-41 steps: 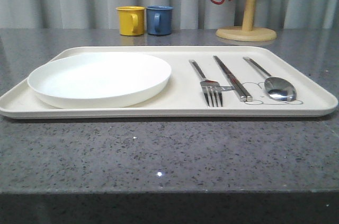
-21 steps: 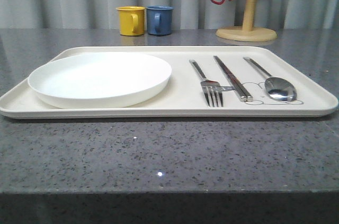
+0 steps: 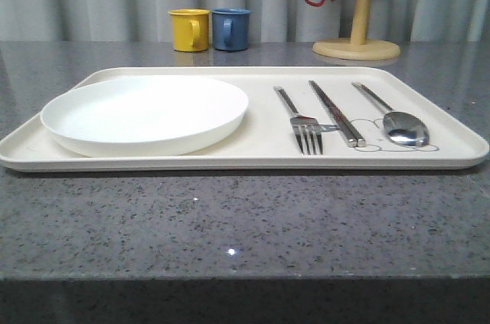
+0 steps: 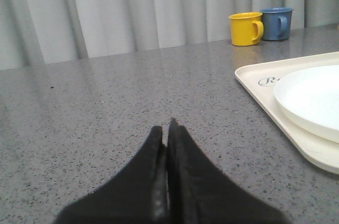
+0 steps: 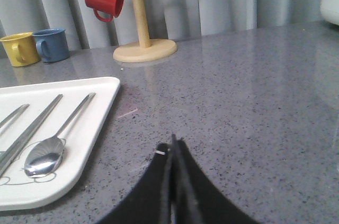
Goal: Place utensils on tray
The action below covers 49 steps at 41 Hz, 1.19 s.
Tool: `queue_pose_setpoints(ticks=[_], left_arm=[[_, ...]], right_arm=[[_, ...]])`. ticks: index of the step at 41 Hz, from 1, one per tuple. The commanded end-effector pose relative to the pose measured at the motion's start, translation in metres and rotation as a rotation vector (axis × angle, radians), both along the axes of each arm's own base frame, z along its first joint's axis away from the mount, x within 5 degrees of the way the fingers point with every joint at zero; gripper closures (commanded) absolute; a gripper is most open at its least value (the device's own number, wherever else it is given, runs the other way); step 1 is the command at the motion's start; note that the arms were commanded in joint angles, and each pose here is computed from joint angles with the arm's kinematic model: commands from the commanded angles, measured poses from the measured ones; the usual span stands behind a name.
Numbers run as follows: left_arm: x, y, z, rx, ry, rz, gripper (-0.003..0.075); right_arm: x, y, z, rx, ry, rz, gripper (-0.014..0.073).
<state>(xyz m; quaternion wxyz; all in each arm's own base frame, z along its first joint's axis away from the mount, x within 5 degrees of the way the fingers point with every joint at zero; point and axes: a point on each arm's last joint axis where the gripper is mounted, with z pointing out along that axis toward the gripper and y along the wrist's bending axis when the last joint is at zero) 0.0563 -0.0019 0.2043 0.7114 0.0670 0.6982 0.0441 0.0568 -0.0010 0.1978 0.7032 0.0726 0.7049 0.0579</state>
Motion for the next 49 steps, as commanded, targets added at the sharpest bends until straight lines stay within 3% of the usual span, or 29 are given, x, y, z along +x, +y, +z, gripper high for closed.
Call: queue_pose_setpoints(ticks=[1,13,49], left_arm=[[-0.0027,-0.0003,0.0103,-0.017,-0.115,-0.009,0.0738],[-0.0027,-0.0003,0.0103,-0.017,-0.115,-0.009,0.0738],[-0.0027,-0.0003,0.0103,-0.017,-0.115,-0.009,0.0738]], right_arm=[[-0.0018,-0.0007,0.0090,-0.006,-0.104,-0.011,0.0664],[-0.0024,0.0009,0.0139,-0.074,-0.158,0.013,0.0664],[-0.0026,0.0010,0.0158,-0.074,-0.178,0.013,0.0664]])
